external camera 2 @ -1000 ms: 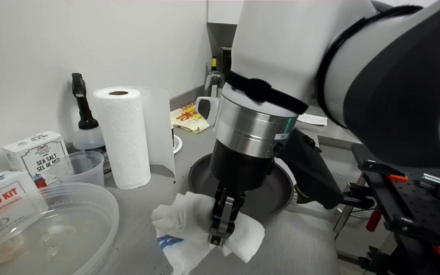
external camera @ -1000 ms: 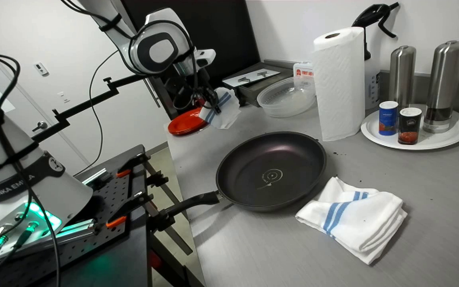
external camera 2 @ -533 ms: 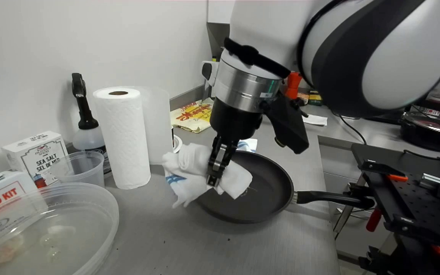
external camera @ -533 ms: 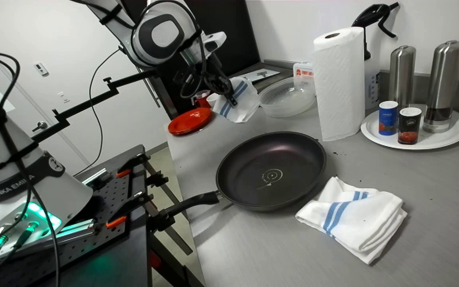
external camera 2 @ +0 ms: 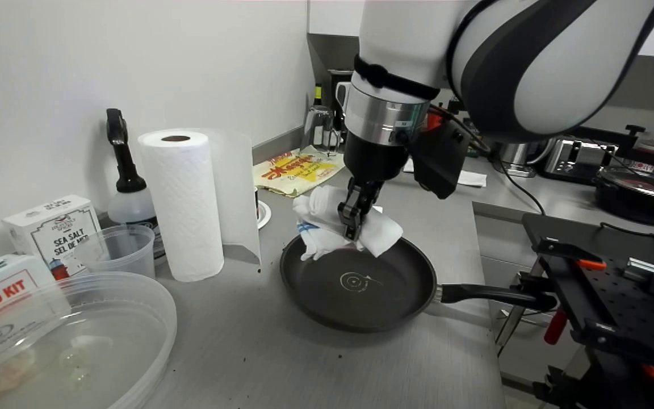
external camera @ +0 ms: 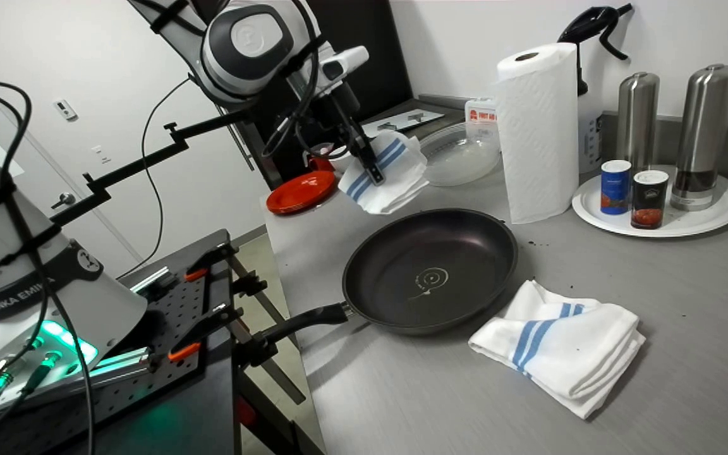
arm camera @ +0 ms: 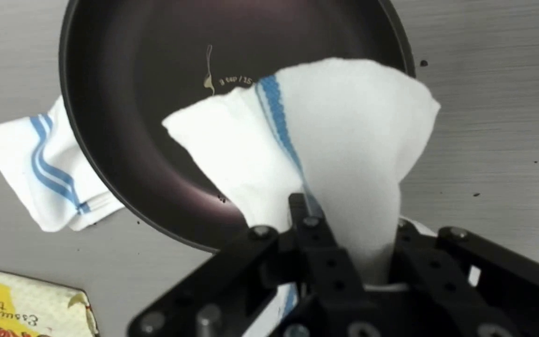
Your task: Pick up the towel and wide the frying pan
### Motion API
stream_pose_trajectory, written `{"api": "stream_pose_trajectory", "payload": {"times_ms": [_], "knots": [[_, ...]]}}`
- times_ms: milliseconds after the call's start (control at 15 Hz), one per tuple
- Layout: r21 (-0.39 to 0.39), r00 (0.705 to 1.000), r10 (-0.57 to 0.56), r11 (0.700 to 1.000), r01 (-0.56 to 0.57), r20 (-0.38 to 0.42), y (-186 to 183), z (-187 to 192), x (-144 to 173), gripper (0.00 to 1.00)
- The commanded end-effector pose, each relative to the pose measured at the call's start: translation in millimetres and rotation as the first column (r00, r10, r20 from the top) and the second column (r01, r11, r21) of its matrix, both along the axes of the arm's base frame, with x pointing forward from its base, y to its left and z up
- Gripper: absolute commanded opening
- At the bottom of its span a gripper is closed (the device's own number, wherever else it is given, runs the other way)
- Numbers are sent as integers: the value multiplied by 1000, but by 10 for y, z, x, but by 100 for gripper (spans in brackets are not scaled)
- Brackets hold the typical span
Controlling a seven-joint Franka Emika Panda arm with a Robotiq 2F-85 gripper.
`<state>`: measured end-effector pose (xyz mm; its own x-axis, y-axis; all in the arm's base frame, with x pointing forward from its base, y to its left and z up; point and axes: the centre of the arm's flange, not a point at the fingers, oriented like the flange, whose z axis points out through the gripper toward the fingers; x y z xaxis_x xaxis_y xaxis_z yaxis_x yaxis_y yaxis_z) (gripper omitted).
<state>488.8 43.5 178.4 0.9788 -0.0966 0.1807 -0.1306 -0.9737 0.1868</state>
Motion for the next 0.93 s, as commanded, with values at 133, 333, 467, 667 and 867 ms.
{"api": "stream_pose_trajectory", "payload": {"times_ms": [133, 333, 467, 667, 867], "knots": [[34, 995, -93, 995, 95, -46, 18, -123, -282, 5], [54, 991, -116, 991, 120, -58, 35, -271, -346, 5], [77, 992, -114, 990, 118, -58, 70, -354, -364, 5], [113, 996, -87, 990, 88, -17, 157, -443, -347, 5], [124, 997, -67, 990, 64, 23, 223, -525, -307, 5]]}}
